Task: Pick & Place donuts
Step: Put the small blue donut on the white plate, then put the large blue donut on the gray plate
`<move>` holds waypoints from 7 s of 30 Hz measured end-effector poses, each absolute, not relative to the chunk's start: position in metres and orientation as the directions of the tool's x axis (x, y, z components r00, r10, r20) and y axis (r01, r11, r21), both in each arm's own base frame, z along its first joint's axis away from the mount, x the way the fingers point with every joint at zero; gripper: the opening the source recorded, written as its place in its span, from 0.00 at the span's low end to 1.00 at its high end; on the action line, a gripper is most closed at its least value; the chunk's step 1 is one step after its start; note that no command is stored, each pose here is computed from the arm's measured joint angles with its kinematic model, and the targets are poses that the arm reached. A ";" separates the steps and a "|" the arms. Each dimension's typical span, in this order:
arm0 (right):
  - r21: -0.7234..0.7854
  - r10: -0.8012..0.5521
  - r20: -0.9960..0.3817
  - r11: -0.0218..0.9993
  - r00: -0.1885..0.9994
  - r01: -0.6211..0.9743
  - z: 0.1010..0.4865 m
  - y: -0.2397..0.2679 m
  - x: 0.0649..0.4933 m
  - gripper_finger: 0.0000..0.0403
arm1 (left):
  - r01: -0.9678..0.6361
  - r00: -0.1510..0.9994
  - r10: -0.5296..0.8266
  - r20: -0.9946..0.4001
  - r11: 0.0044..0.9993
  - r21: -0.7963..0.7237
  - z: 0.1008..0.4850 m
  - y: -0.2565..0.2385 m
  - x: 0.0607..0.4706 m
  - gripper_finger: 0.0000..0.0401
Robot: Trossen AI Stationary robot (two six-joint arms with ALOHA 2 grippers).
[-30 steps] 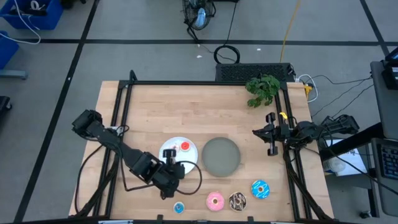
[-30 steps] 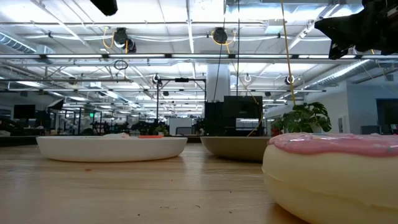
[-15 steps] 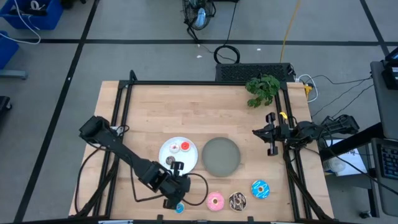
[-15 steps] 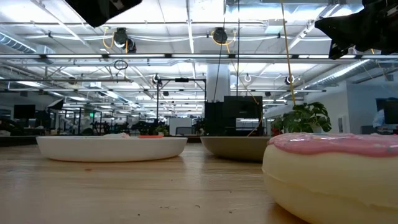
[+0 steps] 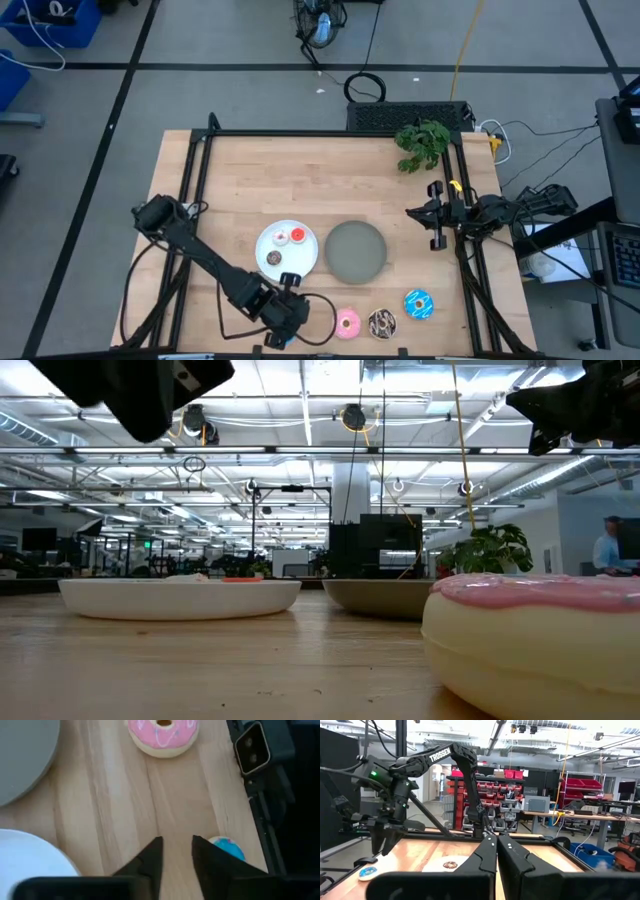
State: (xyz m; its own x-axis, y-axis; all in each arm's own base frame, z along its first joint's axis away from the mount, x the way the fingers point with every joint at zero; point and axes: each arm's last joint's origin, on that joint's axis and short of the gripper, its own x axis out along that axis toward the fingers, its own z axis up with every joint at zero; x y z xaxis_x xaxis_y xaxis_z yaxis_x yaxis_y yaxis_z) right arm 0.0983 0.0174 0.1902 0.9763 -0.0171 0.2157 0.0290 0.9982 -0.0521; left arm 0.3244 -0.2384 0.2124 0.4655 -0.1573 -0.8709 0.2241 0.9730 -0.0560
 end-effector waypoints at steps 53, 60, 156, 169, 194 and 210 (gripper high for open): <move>-0.057 -0.018 0.213 0.998 0.977 0.030 0.190 0.018 0.099 0.01 | 0.291 0.288 -0.193 -0.938 0.951 -0.106 0.133 -0.276 0.321 0.55; -0.057 -0.017 0.212 0.998 0.977 0.030 0.190 0.018 0.099 0.01 | 0.304 0.250 -0.246 -0.936 0.938 -0.166 0.134 -0.274 0.323 0.26; -0.061 -0.018 0.212 0.998 0.977 0.032 0.190 0.018 0.099 0.01 | 0.104 0.524 0.130 -0.842 0.971 0.214 0.278 -0.127 0.302 0.05; -0.063 -0.022 0.209 0.997 0.978 0.036 0.190 0.017 0.099 0.01 | 0.126 0.451 0.106 -0.886 0.975 0.180 0.203 -0.109 0.314 0.09; -0.064 -0.042 0.196 0.996 0.980 0.056 0.189 0.017 0.101 0.01 | 0.114 0.408 0.055 -0.911 0.987 0.110 0.160 -0.100 0.318 0.30; -0.063 -0.042 0.198 0.996 0.979 0.056 0.189 0.017 0.101 0.01 | 0.080 0.475 0.078 -0.877 0.988 0.131 0.175 -0.103 0.319 0.53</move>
